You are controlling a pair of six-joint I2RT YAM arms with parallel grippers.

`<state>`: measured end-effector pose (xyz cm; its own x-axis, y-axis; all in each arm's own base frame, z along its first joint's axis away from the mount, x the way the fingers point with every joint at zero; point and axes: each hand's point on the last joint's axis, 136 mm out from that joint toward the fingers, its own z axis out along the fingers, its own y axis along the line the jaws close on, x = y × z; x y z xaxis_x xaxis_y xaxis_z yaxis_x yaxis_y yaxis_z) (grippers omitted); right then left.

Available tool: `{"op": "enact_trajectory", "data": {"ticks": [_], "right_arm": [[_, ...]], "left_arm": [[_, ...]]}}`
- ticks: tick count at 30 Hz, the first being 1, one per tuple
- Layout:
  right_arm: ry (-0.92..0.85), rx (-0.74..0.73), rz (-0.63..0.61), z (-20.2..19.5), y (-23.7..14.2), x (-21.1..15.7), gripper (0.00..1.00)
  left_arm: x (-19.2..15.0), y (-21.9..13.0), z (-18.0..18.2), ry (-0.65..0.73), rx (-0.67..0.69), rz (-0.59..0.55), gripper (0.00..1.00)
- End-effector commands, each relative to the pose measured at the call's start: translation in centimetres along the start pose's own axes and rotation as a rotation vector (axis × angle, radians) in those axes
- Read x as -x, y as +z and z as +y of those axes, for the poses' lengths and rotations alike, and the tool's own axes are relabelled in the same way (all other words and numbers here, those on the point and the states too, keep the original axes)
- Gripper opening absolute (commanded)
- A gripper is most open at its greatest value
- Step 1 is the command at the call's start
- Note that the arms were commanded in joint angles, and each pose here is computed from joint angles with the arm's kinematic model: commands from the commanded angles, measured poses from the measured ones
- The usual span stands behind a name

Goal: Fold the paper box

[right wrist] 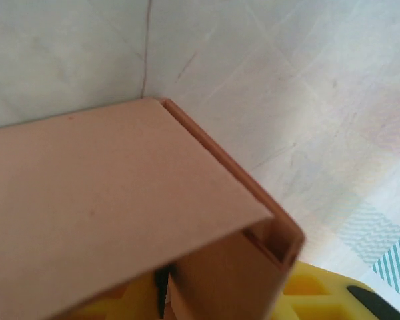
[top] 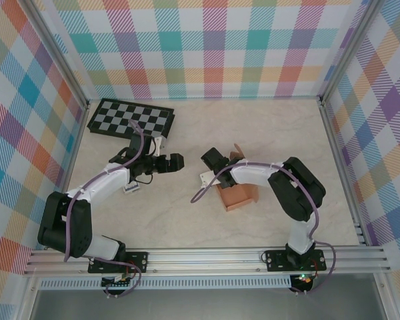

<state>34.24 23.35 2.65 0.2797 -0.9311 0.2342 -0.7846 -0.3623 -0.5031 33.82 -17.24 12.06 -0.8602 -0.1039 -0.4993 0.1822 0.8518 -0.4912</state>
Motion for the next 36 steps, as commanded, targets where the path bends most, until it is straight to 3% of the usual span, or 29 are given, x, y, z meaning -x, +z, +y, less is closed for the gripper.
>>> {"op": "enact_trajectory", "data": {"ticks": [1,8,17,22,26,28,29,31,34,36], "right_arm": [[-0.035,0.023,-0.059,1.0,-0.7,0.6,0.42],[-0.034,0.094,-0.127,0.2,-3.5,0.6,0.47],[-0.051,0.124,-0.116,-0.3,-5.5,-0.4,0.48],[0.023,0.125,-0.197,-1.6,-10.3,0.0,0.48],[0.187,0.079,-0.367,-3.9,-16.5,2.4,0.49],[0.332,0.015,-0.458,-5.6,-19.9,3.8,0.55],[0.445,-0.030,-0.507,-6.7,-21.7,4.4,0.99],[0.735,-0.062,-0.551,-8.4,-24.5,4.2,1.00],[1.408,-0.089,-0.401,-8.9,-26.0,-0.9,1.00],[1.840,0.000,-0.309,-6.3,-26.5,-3.3,1.00]], "left_arm": [[0.8,-0.8,-0.1,-0.010,-0.007,-0.040,1.00],[0.6,-0.7,-0.5,-0.012,-0.036,-0.033,1.00],[0.3,-0.2,-1.7,0.003,-0.120,-0.029,1.00],[0.7,0.5,-3.4,0.036,-0.220,-0.015,0.99],[1.0,1.6,-3.7,0.031,-0.230,0.013,0.98],[1.1,2.2,-4.2,0.035,-0.246,0.028,0.98],[1.0,2.7,-4.4,0.039,-0.251,0.038,0.98],[0.8,3.5,-5.0,0.052,-0.258,0.060,0.97],[0.5,4.5,-6.2,0.085,-0.288,0.097,0.93],[0.6,4.9,-6.9,0.115,-0.290,0.108,0.93]]}}
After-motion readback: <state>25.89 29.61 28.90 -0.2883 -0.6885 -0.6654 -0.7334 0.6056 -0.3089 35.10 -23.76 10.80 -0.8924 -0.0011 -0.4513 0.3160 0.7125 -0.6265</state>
